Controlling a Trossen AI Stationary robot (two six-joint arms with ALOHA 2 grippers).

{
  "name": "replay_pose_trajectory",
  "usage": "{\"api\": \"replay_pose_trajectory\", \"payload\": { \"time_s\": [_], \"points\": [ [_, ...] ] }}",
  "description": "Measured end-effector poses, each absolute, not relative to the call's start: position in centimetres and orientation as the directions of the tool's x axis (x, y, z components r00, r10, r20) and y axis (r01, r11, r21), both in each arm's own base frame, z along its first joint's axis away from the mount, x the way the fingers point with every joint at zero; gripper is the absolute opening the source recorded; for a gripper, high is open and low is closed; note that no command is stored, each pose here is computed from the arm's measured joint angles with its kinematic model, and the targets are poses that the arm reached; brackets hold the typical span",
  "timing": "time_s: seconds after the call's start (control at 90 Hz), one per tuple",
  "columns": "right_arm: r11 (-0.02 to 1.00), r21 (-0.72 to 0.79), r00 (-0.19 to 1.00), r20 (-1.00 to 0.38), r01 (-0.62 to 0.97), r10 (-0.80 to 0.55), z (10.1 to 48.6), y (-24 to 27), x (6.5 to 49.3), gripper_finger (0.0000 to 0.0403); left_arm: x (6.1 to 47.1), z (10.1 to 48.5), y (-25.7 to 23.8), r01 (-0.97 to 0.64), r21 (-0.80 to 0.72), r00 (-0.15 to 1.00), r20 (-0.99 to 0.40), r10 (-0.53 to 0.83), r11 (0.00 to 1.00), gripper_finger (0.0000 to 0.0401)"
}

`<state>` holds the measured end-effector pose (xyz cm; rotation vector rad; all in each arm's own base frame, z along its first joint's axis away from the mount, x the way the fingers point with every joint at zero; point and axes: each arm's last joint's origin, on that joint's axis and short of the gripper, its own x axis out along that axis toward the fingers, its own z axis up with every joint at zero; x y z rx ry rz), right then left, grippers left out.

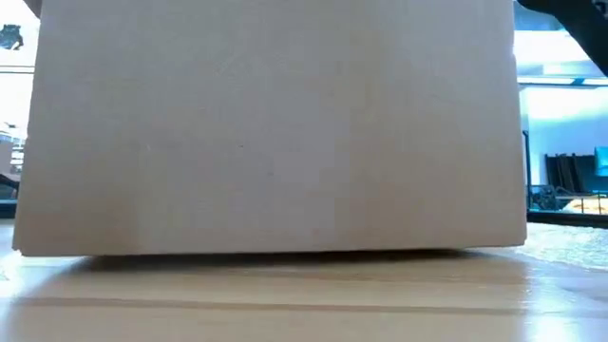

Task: Wrap mug
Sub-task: Put the wrapped green patterned mug into the box

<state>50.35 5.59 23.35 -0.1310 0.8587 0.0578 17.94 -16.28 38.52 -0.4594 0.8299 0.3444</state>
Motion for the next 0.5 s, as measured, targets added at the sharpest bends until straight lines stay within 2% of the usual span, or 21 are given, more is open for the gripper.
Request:
{"api": "replay_pose_trajectory", "payload": {
  "time_s": [0.1,0.178,0.5],
  "points": [
    [0.994,-0.075,0.659,-0.752,-0.084,-0.001,23.8,5.6,50.4,0.0246,17.9,38.5,-16.3,-0.466,-0.256,0.629,-0.769,0.113,0.847,0.0175],
    [0.996,-0.057,0.638,-0.77,-0.065,-0.002,24.4,5.7,50.1,0.0264,17.9,38.5,-16.3,-0.47,-0.26,0.629,-0.769,0.113,0.844,0.0175],
    [0.998,-0.035,0.556,-0.831,-0.055,0.001,28.4,6.7,48.5,0.027,17.9,38.5,-16.3,-0.471,-0.26,0.628,-0.77,0.113,0.843,0.0175]
  ]
}}
